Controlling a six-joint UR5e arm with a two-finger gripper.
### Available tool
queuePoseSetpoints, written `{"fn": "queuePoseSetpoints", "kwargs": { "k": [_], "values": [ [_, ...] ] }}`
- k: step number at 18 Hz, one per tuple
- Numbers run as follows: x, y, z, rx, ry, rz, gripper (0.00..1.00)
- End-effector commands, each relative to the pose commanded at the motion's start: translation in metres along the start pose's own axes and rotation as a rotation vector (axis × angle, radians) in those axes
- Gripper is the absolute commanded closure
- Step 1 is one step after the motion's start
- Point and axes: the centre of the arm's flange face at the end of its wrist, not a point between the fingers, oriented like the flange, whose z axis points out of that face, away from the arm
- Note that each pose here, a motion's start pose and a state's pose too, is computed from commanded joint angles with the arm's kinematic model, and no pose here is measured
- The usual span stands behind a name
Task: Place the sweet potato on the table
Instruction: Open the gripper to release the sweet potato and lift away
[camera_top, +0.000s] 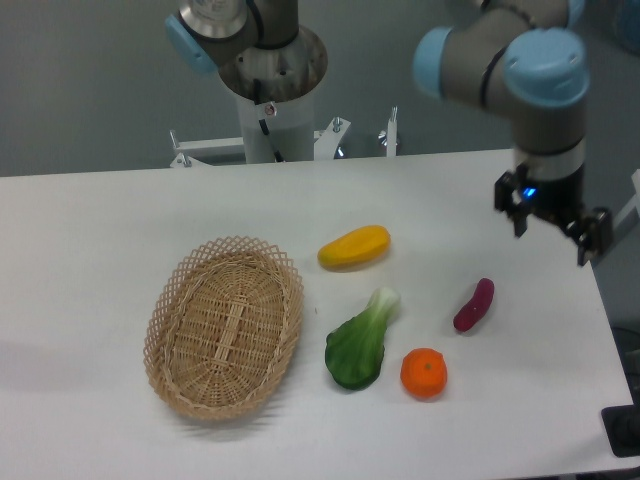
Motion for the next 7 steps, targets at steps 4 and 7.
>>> {"fn": "queuePoseSetpoints", "kwargs": {
  "k": [4,7],
  "values": [
    [0.009,0.030,-0.004,0.024,0.026,0.060,0.00],
    [0.010,0.024,-0.011,0.018,0.020,0.068,0.00]
  ]
}}
